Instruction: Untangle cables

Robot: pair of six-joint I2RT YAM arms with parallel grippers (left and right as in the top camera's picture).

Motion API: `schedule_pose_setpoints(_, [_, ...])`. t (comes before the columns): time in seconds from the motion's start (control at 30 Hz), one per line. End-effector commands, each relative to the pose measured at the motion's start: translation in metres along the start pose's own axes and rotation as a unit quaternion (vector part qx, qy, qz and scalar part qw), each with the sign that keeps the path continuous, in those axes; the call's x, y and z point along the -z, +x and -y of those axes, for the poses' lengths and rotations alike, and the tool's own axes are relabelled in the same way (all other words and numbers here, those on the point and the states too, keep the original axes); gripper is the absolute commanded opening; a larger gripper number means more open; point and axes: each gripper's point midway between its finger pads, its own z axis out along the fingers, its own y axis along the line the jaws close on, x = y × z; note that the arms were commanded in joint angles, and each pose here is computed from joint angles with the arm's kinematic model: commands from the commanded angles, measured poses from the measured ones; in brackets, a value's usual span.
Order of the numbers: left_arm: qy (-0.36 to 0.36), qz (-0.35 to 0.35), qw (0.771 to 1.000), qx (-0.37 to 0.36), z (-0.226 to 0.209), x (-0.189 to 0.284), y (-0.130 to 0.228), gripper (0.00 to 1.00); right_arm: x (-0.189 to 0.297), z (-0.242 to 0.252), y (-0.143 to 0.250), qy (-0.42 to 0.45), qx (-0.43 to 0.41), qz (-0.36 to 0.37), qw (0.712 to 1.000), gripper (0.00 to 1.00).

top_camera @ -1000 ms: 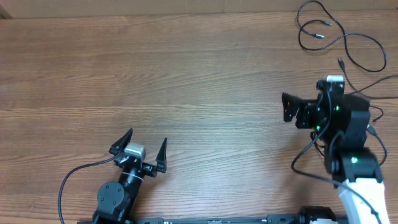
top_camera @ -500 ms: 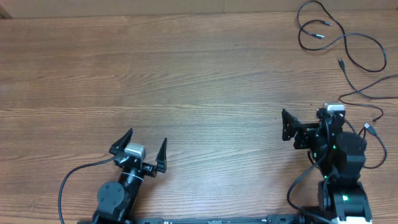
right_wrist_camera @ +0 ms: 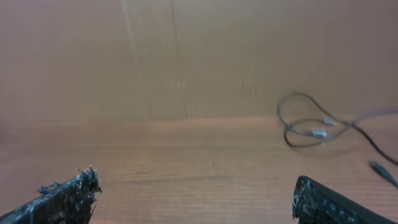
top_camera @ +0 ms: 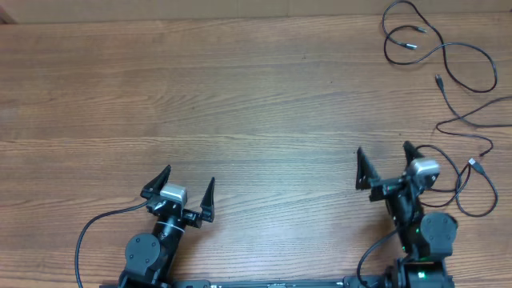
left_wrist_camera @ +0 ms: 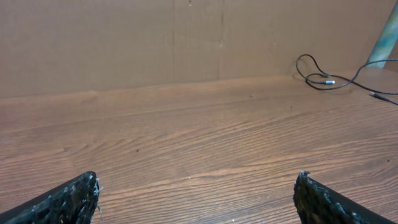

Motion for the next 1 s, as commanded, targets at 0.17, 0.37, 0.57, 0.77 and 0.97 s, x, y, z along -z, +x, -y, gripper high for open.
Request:
schedule_pose_setpoints(0.17, [-0.005,0.002,1.0,-0.011,-0.002,0.0,0.0,1.0,0.009,-0.003,0.025,-0.004,-0.008,-0.027,1.0,1.0])
schedule_pose_setpoints(0.37, [-0.005,0.002,1.0,-0.011,-0.002,0.0,0.0,0.99,0.016,-0.001,0.043,0.012,-0.011,-0.062,0.998,1.0])
schedule_pose_setpoints(0.57, [-0.005,0.002,1.0,-0.011,-0.002,0.0,0.0,0.99,0.02,0.001,0.029,0.023,-0.001,-0.03,0.999,1.0])
schedule_pose_setpoints(0.77, [-0.005,0.002,1.0,-0.011,-0.002,0.0,0.0,1.0,0.022,-0.001,0.021,0.019,0.031,-0.013,0.999,1.0])
schedule_pose_setpoints(0.97, [-0.005,0.002,1.0,-0.011,-0.002,0.0,0.0,1.0,0.022,-0.002,0.021,0.015,0.013,-0.013,1.0,1.0])
